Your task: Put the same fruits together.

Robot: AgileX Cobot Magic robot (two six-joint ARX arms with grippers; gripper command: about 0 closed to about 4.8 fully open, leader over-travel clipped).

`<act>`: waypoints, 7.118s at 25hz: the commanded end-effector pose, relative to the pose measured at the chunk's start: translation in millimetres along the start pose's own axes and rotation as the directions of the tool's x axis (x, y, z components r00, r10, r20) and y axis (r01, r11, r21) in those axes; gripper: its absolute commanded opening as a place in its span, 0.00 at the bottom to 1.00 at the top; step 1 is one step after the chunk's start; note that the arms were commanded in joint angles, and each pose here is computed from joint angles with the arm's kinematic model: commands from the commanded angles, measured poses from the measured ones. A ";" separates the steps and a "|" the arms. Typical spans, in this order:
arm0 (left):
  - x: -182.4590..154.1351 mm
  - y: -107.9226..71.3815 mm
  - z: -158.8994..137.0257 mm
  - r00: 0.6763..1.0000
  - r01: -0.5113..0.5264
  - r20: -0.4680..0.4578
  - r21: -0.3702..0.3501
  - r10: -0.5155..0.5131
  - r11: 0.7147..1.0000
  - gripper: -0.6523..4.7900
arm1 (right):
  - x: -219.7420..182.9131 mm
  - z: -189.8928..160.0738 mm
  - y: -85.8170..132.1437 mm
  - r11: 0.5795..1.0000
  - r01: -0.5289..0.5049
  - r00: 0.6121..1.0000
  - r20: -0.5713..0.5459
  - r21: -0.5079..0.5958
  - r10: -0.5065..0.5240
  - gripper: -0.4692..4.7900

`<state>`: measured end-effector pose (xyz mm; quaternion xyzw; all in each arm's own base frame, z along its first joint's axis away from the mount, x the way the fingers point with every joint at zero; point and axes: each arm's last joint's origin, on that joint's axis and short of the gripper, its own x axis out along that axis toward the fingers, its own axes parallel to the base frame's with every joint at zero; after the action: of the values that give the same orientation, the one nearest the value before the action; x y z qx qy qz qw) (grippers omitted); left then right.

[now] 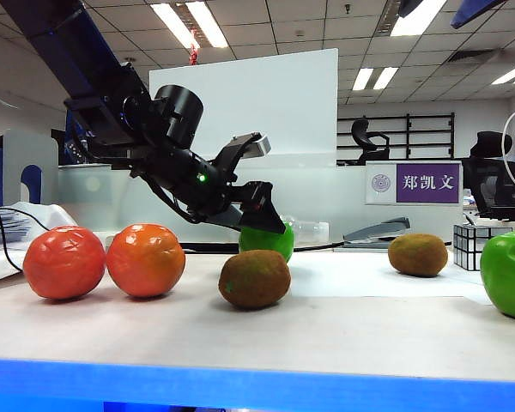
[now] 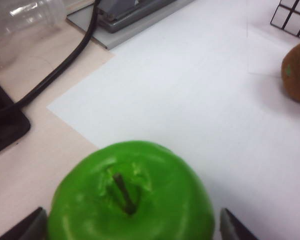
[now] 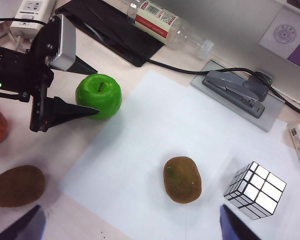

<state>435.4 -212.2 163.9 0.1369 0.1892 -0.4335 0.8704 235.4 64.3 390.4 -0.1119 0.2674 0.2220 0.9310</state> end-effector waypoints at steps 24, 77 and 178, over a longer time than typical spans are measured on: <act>9.2 -1.9 -7.0 1.000 -0.018 -0.018 0.008 0.018 1.000 0.11 | -1.9 2.7 -0.3 1.000 0.007 1.000 0.024 -0.007 -0.007 1.00; -23.0 -199.6 79.6 0.859 0.512 -0.140 0.225 -0.493 0.829 0.11 | -124.4 -28.2 10.9 0.966 0.258 0.958 0.126 0.017 -0.258 1.00; -211.6 -99.1 132.2 0.996 0.012 0.080 0.165 -0.025 0.986 1.00 | 187.5 -81.1 -73.4 0.993 0.070 0.973 -0.226 0.096 -0.047 1.00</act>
<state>268.2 -176.8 363.6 0.1917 0.1305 -0.4614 0.8563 374.2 39.5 226.4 -0.0971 0.3846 0.1641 0.9032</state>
